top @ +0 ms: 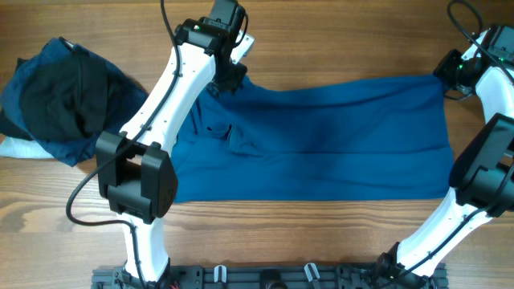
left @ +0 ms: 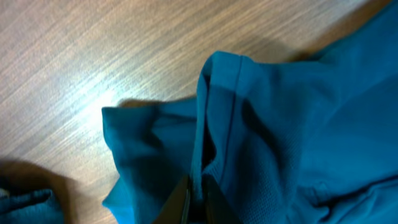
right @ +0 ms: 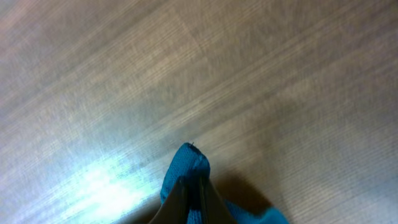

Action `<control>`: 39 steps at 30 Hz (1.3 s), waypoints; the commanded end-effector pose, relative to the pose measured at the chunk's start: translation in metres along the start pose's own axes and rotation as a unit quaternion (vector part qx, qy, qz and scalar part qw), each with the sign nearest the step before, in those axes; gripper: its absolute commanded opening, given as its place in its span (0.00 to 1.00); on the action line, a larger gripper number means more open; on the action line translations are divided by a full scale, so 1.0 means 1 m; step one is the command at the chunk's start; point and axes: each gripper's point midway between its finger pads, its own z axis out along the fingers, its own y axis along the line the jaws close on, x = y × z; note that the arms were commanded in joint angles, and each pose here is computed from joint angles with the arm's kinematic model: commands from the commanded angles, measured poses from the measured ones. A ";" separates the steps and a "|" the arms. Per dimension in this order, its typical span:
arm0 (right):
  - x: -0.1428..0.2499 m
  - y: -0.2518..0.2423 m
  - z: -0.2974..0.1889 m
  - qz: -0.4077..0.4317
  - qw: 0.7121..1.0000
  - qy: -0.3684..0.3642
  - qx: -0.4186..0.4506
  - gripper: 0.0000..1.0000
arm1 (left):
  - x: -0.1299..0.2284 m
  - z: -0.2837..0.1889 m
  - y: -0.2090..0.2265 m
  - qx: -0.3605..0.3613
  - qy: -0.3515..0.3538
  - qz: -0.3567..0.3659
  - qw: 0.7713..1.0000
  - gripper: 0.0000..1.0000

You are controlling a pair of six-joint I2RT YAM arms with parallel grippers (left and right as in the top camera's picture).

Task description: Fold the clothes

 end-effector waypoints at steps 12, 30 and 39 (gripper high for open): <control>0.014 0.026 -0.038 -0.073 0.990 0.037 -0.116 0.04 | 0.029 -0.015 0.017 -0.005 0.047 -0.026 0.999 0.05; 0.061 -0.037 -0.047 0.021 0.989 0.143 0.005 0.04 | 0.082 -0.028 -0.010 0.064 0.157 -0.076 0.983 0.07; 0.084 -0.090 -0.066 0.105 0.974 0.188 0.072 0.04 | 0.115 -0.031 -0.018 0.073 0.227 -0.090 0.967 0.05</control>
